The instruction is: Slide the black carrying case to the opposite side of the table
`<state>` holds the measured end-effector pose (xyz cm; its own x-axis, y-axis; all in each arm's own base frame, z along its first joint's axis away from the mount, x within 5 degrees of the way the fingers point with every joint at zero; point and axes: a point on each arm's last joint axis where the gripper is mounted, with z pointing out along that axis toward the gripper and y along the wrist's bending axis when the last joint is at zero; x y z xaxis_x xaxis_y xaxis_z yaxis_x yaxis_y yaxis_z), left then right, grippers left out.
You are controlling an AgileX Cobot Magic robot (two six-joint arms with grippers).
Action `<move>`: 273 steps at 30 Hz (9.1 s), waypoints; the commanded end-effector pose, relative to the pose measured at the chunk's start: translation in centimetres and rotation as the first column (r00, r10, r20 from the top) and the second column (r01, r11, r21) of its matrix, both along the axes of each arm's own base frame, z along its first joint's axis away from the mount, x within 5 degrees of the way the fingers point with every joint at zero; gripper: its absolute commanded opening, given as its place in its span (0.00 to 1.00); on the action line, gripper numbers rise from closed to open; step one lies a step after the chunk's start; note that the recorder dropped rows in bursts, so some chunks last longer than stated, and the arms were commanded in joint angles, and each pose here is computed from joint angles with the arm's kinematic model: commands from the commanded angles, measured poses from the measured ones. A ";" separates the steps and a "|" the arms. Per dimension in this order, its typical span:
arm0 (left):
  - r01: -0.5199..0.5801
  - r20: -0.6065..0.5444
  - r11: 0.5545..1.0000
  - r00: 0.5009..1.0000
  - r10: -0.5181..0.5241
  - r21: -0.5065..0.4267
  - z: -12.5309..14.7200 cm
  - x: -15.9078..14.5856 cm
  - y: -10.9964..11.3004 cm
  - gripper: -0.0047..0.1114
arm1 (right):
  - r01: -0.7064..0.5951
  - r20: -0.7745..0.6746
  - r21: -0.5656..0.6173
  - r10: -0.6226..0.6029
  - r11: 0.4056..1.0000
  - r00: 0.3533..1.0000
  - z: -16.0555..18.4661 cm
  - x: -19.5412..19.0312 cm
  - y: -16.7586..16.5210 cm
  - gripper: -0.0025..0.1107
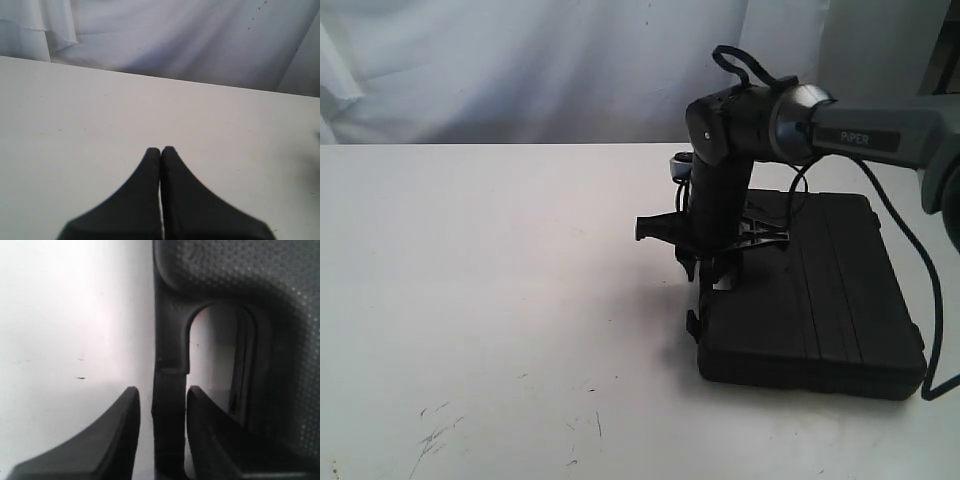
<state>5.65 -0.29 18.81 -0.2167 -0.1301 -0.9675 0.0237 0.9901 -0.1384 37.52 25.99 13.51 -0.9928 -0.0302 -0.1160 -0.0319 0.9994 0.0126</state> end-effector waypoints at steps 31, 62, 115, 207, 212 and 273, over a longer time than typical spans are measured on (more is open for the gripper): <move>-0.001 0.010 1.000 1.000 0.001 0.004 0.0 0.0 0.0 0.04 | -0.017 0.028 0.225 0.010 0.974 1.000 0.7 -4.7 7.9 0.02; -0.001 0.010 1.000 1.000 0.001 0.004 0.0 0.0 0.0 0.04 | -0.056 0.086 0.320 0.030 0.946 0.996 2.1 -5.1 13.6 0.02; -0.001 0.010 1.000 1.000 0.001 0.004 0.0 0.0 0.0 0.04 | -0.101 0.092 0.284 0.078 0.954 0.993 4.5 -4.0 13.1 0.38; -0.001 0.010 1.000 1.000 0.001 0.004 0.0 0.0 0.0 0.04 | -0.170 0.873 0.120 -0.023 0.978 0.487 19.1 -24.3 -22.5 0.02; -0.001 0.010 1.000 1.000 0.001 0.004 0.0 0.0 0.0 0.04 | -0.052 0.891 0.122 -0.086 0.991 0.447 17.0 -26.9 -24.7 0.02; -0.001 0.010 1.000 1.000 0.001 0.004 0.0 0.0 0.0 0.04 | -0.015 0.922 0.099 -0.087 0.995 0.376 4.6 -32.2 -25.7 0.02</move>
<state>5.65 -0.29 18.81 -0.2167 -0.1301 -0.9675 0.0237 0.9901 -0.1384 5.36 0.26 18.28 -0.2639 0.0646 -0.9624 -0.0393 0.9962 0.0776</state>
